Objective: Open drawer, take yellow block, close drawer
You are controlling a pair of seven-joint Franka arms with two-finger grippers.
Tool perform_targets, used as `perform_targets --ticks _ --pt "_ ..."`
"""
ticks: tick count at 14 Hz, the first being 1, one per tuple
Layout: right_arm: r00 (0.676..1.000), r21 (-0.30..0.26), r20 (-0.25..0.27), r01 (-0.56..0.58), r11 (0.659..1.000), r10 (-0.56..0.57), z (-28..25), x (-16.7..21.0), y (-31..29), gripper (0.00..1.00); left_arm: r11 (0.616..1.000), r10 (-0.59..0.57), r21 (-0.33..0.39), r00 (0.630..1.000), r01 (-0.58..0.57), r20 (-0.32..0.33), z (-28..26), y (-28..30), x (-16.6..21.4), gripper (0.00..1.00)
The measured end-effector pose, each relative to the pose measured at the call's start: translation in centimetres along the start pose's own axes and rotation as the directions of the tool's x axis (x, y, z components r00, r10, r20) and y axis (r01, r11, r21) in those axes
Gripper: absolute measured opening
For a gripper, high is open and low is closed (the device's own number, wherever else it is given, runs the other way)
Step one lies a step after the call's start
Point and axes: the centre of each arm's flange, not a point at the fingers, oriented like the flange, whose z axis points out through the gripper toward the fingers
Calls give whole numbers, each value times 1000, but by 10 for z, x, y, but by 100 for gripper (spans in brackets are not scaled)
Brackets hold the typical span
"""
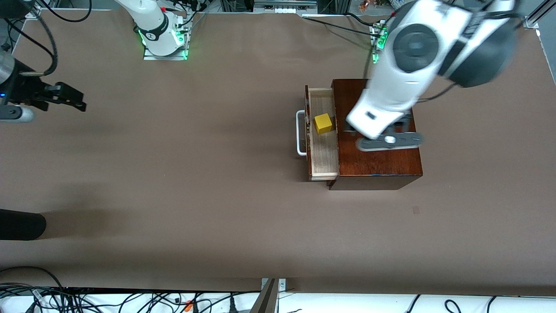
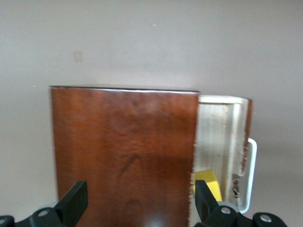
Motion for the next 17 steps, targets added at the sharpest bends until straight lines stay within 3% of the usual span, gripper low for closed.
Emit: perform_targets --ticks 4,6,8,11,13,17 --pt "985 46 -7 -171 984 171 -9 -14 -87 100 996 84 -28 996 -84 4 -25 -92 8 100" --pt "949 65 -16 -314 947 316 -9 -26 -146 100 993 113 -28 993 -113 14 -28 -138 -1 100" --pt "884 111 -32 -461 880 467 -8 -39 -205 100 993 120 -23 993 -119 19 -32 -180 -13 100" --pt "733 170 4 -671 722 680 7 -61 -290 100 992 120 -52 993 -119 9 -31 -227 -28 100" --pt "615 145 29 -783 605 788 32 -86 -351 100 993 107 -55 994 -108 -14 -29 -238 -34 100" --pt "331 101 33 -940 326 943 92 -123 -461 100 994 97 -56 995 -96 3 -24 -245 -40 100"
